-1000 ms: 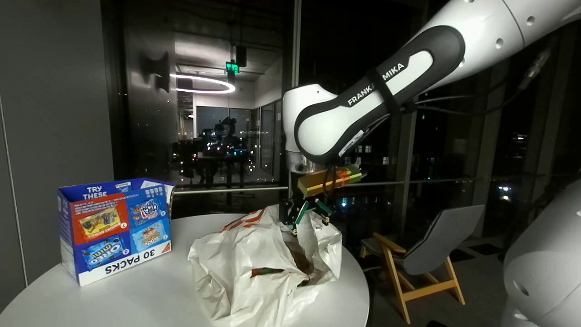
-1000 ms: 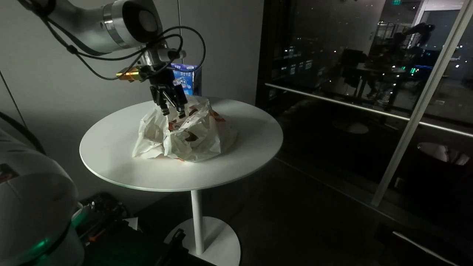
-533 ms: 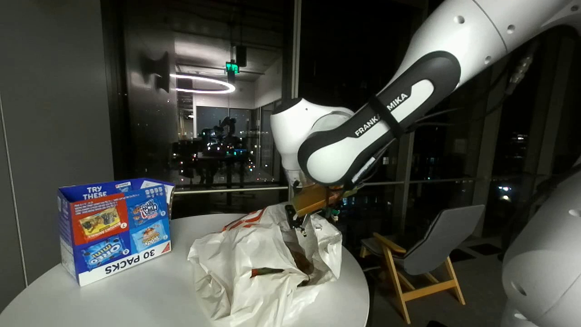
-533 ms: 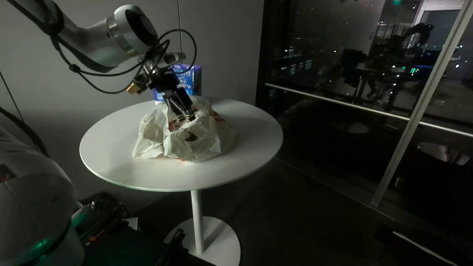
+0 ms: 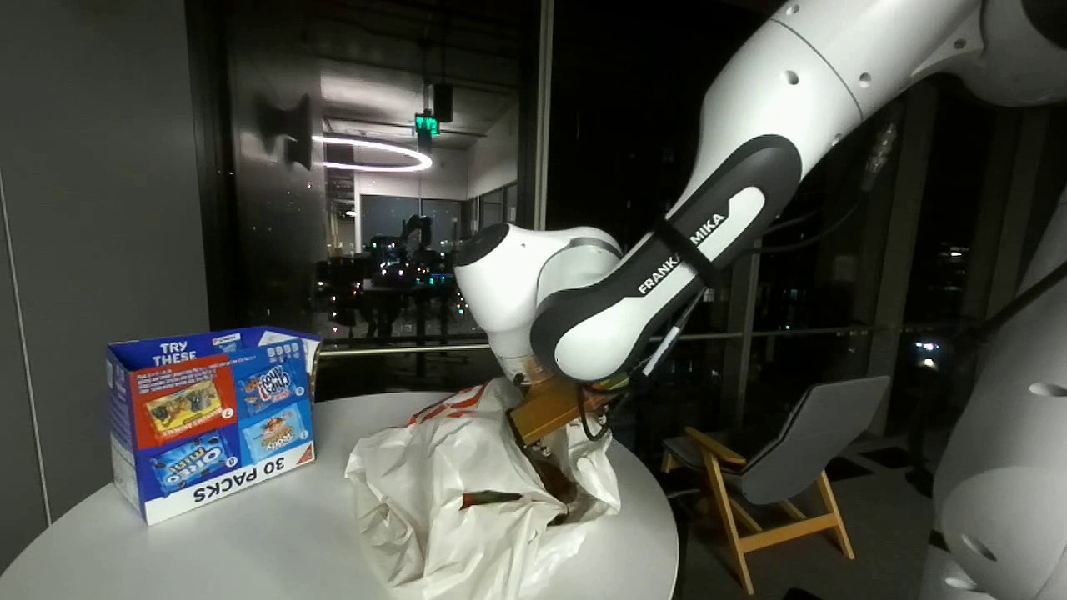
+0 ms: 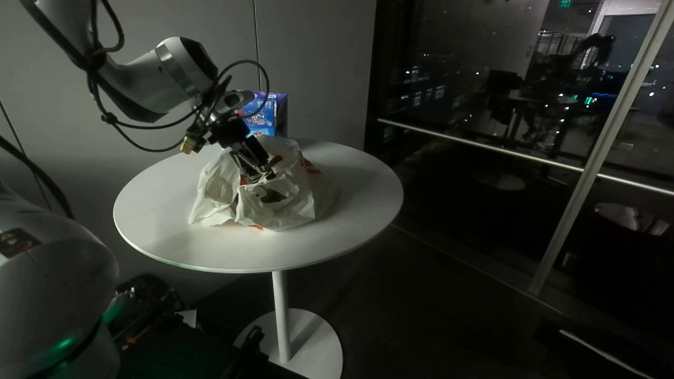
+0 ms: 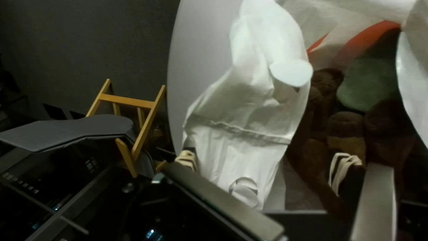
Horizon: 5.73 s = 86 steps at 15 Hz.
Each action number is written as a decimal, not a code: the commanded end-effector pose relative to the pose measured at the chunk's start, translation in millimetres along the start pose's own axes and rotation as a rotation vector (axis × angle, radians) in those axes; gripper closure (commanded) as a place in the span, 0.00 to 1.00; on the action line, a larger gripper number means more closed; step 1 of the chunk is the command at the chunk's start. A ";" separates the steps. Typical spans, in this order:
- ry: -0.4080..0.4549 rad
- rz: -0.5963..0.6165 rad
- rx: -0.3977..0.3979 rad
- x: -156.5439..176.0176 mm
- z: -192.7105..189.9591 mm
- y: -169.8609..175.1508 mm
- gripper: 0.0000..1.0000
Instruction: Remove the moose, radish and eraser from the plastic bag and place them on the table.
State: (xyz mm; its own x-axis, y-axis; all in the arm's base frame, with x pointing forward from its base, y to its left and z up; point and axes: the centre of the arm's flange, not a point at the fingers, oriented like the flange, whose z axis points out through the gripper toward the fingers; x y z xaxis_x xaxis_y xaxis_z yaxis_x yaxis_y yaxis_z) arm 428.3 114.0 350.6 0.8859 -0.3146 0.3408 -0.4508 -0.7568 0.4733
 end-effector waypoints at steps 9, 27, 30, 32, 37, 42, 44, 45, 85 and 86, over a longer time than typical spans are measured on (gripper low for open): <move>0.295 0.019 0.075 11.2 -27.3 -8.4 0.00; -0.126 -0.304 0.334 49.9 81.6 -69.7 0.25; -0.131 -0.306 0.343 54.9 76.3 -68.9 0.49; -0.119 -0.293 0.326 56.9 71.2 -66.1 0.64; -0.129 -0.298 0.312 56.6 61.8 -58.1 0.92; -0.161 -0.316 0.202 50.6 42.5 -30.2 0.93; -0.185 -0.365 0.203 48.8 27.0 -10.4 0.92; -0.208 -0.443 0.239 49.5 16.5 2.4 0.93; 0.638 -0.639 0.642 -21.2 -175.9 -41.7 0.96; 0.686 -0.646 0.616 -24.6 -176.7 -51.1 0.94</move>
State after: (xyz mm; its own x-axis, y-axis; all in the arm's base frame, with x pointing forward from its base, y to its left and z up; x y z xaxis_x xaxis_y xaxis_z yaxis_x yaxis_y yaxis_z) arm 407.2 236.3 473.8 0.6718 0.4723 0.5706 0.4320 -0.8756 0.2161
